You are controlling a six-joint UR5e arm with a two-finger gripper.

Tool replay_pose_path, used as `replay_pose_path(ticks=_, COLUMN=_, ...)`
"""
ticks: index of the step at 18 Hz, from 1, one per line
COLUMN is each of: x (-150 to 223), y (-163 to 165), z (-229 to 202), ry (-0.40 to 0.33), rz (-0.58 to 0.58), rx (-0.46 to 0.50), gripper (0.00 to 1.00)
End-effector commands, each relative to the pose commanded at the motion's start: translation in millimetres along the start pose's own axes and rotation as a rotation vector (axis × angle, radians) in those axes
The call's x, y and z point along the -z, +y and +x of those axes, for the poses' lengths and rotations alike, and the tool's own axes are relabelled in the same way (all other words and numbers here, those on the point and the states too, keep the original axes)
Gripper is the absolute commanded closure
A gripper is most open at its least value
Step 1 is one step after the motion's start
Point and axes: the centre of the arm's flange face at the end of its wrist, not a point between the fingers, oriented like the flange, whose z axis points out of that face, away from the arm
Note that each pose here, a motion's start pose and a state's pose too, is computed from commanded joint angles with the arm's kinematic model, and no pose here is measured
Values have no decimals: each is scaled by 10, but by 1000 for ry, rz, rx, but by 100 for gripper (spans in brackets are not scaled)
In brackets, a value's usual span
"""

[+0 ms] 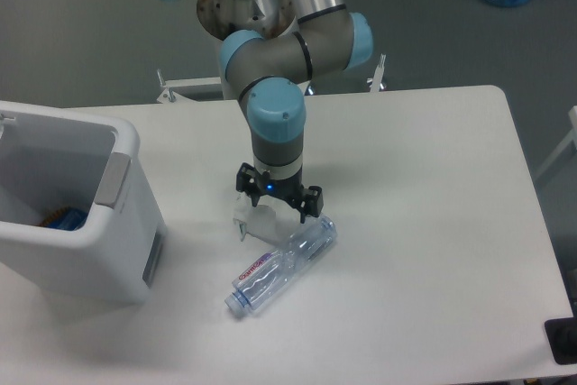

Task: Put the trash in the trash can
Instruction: 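Move the open gripper over the crumpled clear plastic bag and lower it, then close the gripper on the plastic bag and lift it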

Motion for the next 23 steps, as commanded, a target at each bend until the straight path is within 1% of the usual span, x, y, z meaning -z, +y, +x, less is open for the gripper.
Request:
replay_pose_path(ticks=1, x=-3, y=-10, z=9, ry=-2, rz=-2, rx=-2, gripper=2)
replay_pose_path(ticks=2, x=-3, y=-15, z=18, ry=-1, rz=-1, rx=1, gripper=13)
replay_pose_path(ticks=5, x=-32, y=-66, z=165, ry=15, rz=-12, rx=12, gripper=64)
replay_pose_path(ticks=7, x=-35, y=-69, z=176, ry=18, rz=-14, rx=23, gripper=89)
replay_pose_path(ticks=8, x=-27, y=-68, z=176, ry=17, rz=-12, rx=32, gripper=99)
replay_pose_path(ticks=14, x=42, y=-44, z=159, ry=54, rz=-27, rx=38, gripper=100)
replay_pose_path(ticks=16, x=228, y=5, z=135, ry=53, rz=-16, rx=43, gripper=100)
replay_pose_path(ticks=17, x=294, y=-5, z=113, ry=65, rz=3, rx=49, gripper=100)
replay_pose_path(ticks=23, x=982, y=39, z=-92, ry=127, rz=119, rx=103, gripper=100)
